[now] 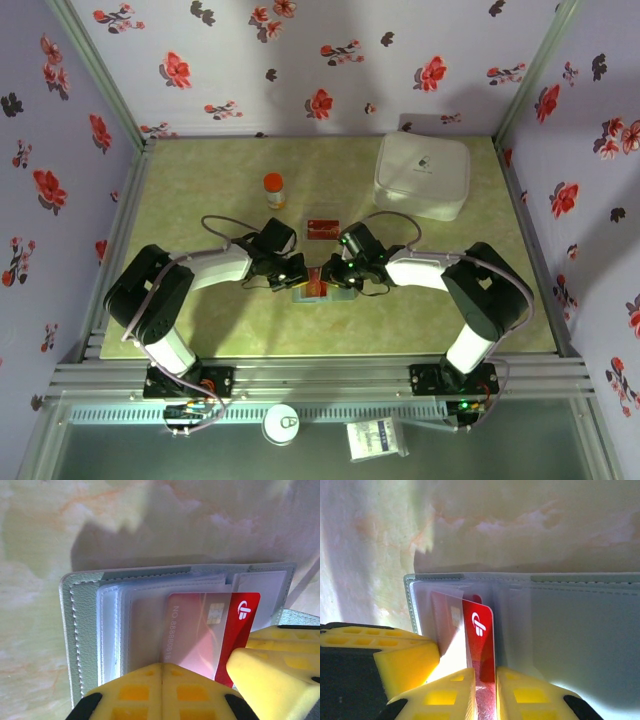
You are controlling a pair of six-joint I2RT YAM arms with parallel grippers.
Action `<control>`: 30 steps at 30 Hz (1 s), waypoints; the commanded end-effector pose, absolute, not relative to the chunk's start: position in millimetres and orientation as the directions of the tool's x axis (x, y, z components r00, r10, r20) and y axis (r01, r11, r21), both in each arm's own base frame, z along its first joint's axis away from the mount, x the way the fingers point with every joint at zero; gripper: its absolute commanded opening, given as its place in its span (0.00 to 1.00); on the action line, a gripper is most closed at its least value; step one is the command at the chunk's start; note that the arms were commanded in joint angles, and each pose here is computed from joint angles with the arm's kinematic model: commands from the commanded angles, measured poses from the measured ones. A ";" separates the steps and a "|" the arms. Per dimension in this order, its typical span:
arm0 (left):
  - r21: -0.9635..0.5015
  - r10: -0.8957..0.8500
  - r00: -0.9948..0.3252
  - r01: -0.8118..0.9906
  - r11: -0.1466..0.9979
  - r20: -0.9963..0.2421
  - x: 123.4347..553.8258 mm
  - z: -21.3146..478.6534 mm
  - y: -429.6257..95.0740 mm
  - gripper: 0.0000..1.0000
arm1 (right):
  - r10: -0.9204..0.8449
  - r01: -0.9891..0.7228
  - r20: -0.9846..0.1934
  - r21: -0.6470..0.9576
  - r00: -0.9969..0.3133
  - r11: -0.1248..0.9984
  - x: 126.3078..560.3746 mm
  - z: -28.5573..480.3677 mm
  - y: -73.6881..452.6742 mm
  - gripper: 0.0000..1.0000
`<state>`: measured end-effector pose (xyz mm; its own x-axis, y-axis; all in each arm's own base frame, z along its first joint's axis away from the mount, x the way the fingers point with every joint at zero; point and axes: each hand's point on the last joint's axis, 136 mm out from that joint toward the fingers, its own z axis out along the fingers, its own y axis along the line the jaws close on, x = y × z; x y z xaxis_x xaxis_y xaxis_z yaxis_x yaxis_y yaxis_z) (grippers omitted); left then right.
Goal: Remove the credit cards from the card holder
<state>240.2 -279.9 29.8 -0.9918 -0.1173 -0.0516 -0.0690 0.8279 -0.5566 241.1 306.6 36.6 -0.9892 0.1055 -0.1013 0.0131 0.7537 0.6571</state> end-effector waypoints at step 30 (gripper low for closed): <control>-0.545 -0.121 -0.990 -0.062 0.836 -0.073 240.6 39.5 -279.6 0.00 | 0.068 -0.062 -0.214 0.549 -0.974 0.833 246.3 65.3 261.1 0.05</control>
<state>240.0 -279.0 30.0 -0.9911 -0.1190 -0.0595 -0.0674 0.8342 -0.5473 242.5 270.8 58.0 -0.9800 0.0946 -0.1750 -0.0298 0.8000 0.5992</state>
